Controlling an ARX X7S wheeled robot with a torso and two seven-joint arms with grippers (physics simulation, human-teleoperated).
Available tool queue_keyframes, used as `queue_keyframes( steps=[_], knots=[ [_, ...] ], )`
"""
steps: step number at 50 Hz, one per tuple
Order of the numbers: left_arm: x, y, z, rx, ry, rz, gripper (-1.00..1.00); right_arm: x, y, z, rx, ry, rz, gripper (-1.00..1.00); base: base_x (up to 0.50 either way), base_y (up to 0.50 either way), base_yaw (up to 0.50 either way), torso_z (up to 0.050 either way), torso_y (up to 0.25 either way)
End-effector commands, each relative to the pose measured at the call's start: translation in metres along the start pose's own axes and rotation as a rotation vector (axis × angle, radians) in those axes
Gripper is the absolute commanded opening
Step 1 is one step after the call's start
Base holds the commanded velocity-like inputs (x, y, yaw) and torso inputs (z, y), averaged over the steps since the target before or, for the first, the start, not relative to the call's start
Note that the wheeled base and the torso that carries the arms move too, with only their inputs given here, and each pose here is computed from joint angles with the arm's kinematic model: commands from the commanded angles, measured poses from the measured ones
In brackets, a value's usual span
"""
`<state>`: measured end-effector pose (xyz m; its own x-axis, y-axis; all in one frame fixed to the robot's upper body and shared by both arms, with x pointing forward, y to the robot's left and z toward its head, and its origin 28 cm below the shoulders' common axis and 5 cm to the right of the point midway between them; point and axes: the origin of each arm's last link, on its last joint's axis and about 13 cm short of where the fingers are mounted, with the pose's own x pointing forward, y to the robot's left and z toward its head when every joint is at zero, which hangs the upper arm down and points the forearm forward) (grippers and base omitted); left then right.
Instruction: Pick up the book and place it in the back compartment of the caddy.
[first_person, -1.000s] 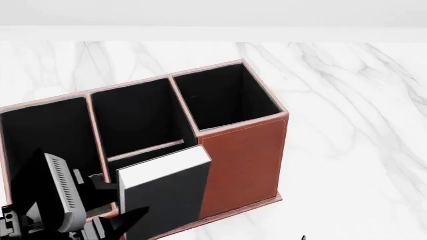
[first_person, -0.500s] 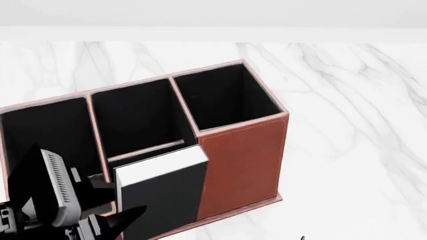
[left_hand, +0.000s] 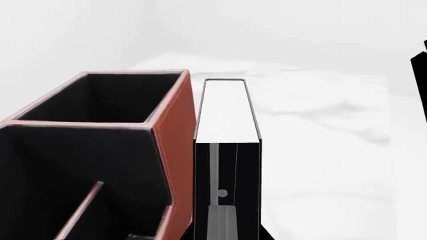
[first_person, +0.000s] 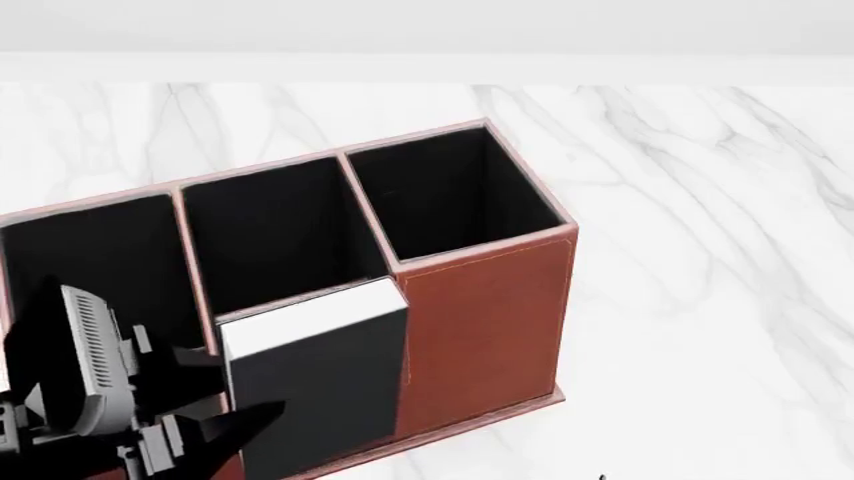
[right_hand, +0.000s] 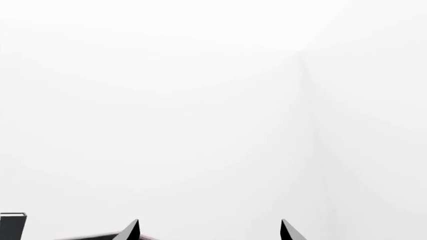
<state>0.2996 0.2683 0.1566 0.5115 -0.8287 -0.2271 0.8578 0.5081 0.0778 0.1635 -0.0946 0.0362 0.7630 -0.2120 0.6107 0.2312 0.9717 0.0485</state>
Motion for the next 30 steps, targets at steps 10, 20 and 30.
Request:
queue_keyframes(
  steps=[10, 20, 30],
  knots=[
    [-0.008, 0.02, 0.008, 0.006, -0.154, 0.014, -1.0, 0.0, 0.001, -0.001, 0.003, -0.001, 0.004, 1.0, 0.0, 0.0, 0.0, 0.001, 0.002],
    [-0.004, 0.035, 0.007, 0.002, -0.189, 0.014, -1.0, 0.0, 0.001, -0.001, 0.005, -0.002, 0.004, 1.0, 0.0, 0.0, 0.0, 0.0, 0.001],
    [-0.001, 0.048, 0.007, -0.009, -0.184, 0.004, -1.0, -0.001, 0.0, -0.001, 0.005, -0.003, 0.003, 1.0, 0.0, 0.0, 0.0, 0.0, 0.001]
  ],
)
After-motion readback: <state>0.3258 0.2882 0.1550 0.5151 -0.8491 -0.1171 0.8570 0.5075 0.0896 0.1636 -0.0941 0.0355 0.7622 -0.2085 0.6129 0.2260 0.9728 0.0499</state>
